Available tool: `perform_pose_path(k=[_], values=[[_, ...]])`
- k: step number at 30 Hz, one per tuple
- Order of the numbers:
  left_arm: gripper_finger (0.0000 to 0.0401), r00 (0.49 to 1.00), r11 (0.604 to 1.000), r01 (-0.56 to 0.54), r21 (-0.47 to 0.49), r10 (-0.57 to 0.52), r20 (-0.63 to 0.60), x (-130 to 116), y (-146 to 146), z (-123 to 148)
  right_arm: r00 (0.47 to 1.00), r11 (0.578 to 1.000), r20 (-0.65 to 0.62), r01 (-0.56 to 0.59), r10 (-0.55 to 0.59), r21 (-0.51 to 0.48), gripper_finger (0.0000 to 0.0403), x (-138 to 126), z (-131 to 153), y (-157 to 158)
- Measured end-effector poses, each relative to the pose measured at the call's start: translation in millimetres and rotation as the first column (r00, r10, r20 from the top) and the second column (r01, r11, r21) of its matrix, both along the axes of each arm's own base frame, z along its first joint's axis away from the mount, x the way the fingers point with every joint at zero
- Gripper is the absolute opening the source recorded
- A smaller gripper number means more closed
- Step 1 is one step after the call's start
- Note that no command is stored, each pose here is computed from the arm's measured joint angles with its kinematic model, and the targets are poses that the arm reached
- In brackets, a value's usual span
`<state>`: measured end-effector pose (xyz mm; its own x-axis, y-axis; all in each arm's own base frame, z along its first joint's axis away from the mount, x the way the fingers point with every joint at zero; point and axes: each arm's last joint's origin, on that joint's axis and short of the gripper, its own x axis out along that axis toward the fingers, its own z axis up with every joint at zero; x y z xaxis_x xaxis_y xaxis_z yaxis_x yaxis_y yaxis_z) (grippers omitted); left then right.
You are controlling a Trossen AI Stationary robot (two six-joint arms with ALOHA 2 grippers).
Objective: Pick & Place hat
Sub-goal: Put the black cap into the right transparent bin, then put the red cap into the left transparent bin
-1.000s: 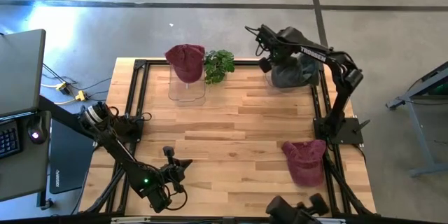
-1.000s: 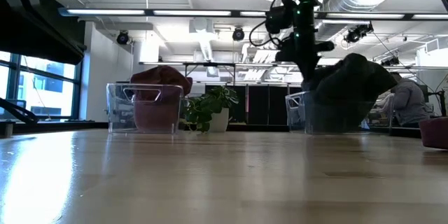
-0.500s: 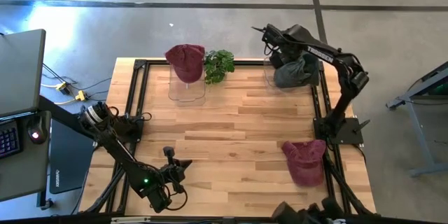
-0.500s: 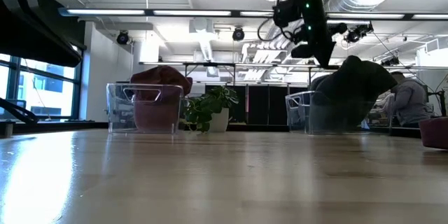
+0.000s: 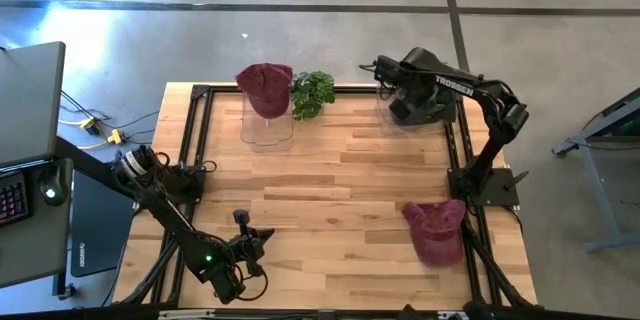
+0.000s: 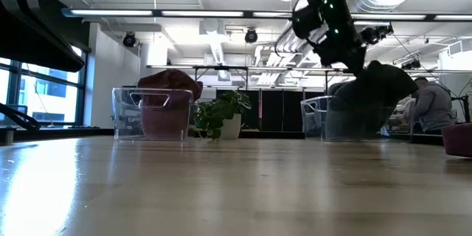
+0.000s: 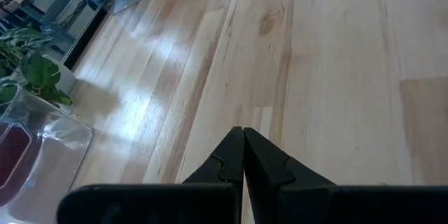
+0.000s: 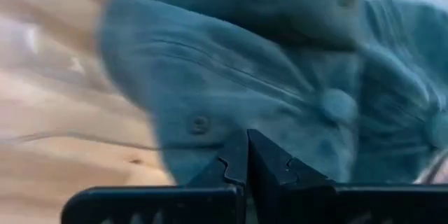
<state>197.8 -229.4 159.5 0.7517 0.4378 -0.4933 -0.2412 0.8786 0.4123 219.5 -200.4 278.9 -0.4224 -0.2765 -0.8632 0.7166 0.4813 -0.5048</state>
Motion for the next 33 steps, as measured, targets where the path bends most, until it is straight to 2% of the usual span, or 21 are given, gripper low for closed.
perform_pose_path(k=[5,8,11,15,21,24,27,30,33], values=[[0.0003,1.000,1.000,0.001,-0.007,-0.001,-0.001,0.2,-0.4,0.0,0.999,0.993,-0.007,0.040,-0.039,0.114,0.0002,-8.0,-27.0,3.7],[0.0003,1.000,1.000,0.001,-0.008,-0.001,-0.002,0.2,-0.4,-0.1,0.998,0.992,-0.047,0.042,-0.037,0.120,0.0001,-10.8,-32.3,6.6],[0.0003,1.000,1.000,0.000,-0.004,0.000,0.004,0.3,-0.4,0.1,0.996,0.999,-0.074,0.050,-0.049,0.006,0.0002,-13.4,-18.5,10.2],[0.0003,1.000,1.000,-0.001,0.000,0.001,0.009,0.4,-0.4,0.3,0.999,0.988,0.000,0.037,-0.038,-0.152,0.0005,-19.6,17.0,25.3],[0.0003,1.000,1.000,-0.002,-0.003,0.002,0.017,0.7,-0.7,0.5,0.982,0.974,0.182,-0.015,0.057,-0.224,0.0006,-30.4,51.8,75.8],[0.0003,1.000,1.000,-0.001,-0.014,0.002,0.025,1.4,-1.6,0.7,0.953,0.987,0.291,-0.040,0.085,-0.159,0.0007,-31.3,50.5,108.8],[0.0003,0.999,1.000,0.003,-0.028,-0.002,0.036,2.6,-3.2,1.1,0.934,0.995,0.344,-0.089,0.102,-0.056,0.0008,-32.9,34.8,142.8],[0.0003,0.998,0.999,0.014,-0.048,-0.011,0.054,4.7,-6.1,2.0,0.941,0.992,0.330,-0.103,0.075,0.069,0.0016,-40.9,9.1,174.8],[0.0003,0.997,0.997,0.038,-0.073,-0.033,0.076,8.0,-10.8,3.7,0.952,0.983,0.306,-0.068,0.013,0.169,0.0033,-52.0,-23.5,202.5]])
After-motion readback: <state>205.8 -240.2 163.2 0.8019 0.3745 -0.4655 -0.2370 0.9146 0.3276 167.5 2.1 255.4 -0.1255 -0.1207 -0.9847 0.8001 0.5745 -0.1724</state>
